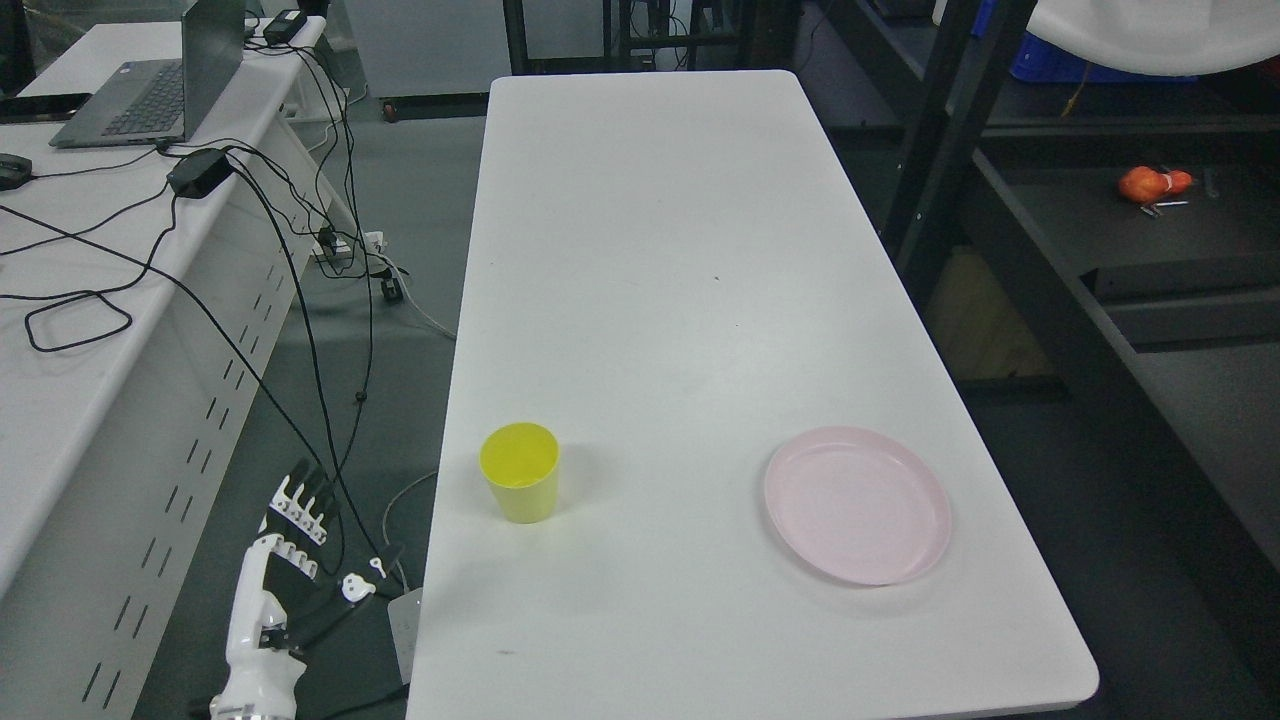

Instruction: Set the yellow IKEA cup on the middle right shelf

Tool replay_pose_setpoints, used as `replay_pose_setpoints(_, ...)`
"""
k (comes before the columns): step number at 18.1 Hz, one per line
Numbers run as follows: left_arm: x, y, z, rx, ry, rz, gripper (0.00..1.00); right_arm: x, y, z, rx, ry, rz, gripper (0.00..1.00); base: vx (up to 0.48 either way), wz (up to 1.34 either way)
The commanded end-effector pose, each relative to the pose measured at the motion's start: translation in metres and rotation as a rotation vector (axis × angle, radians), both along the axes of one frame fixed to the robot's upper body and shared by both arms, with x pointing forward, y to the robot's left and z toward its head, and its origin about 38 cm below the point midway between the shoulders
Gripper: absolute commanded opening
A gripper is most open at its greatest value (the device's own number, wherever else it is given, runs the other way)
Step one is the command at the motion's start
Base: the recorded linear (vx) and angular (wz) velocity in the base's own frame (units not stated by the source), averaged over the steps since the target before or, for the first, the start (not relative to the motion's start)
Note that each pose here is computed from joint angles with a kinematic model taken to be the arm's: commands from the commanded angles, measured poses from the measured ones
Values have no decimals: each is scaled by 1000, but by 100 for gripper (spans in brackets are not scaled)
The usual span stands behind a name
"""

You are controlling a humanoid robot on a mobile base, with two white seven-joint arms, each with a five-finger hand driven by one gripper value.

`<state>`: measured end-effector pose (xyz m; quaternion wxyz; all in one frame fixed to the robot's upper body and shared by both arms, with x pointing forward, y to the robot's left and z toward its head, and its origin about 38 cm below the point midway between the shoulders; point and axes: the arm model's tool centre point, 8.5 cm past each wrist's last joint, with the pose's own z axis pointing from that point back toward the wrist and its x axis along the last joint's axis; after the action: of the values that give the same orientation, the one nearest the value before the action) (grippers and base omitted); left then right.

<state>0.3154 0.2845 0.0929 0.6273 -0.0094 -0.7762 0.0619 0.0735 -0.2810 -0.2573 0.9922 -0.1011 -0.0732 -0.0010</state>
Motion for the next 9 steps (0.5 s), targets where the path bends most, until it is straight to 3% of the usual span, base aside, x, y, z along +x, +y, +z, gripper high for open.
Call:
replay_pose_setpoints(1,-4,6,-3,15,13,0,99,-9,-10,0,-12,14,-8,99,0,0)
replay_pose_setpoints(6,2,3,0,9,1,-3,99,-9,-10,0,-12,14,-8,99,0,0)
replay_pose_setpoints(9,29,5,14,-3,-41,-3,99,-9,-10,0,-12,14,-8,99,0,0)
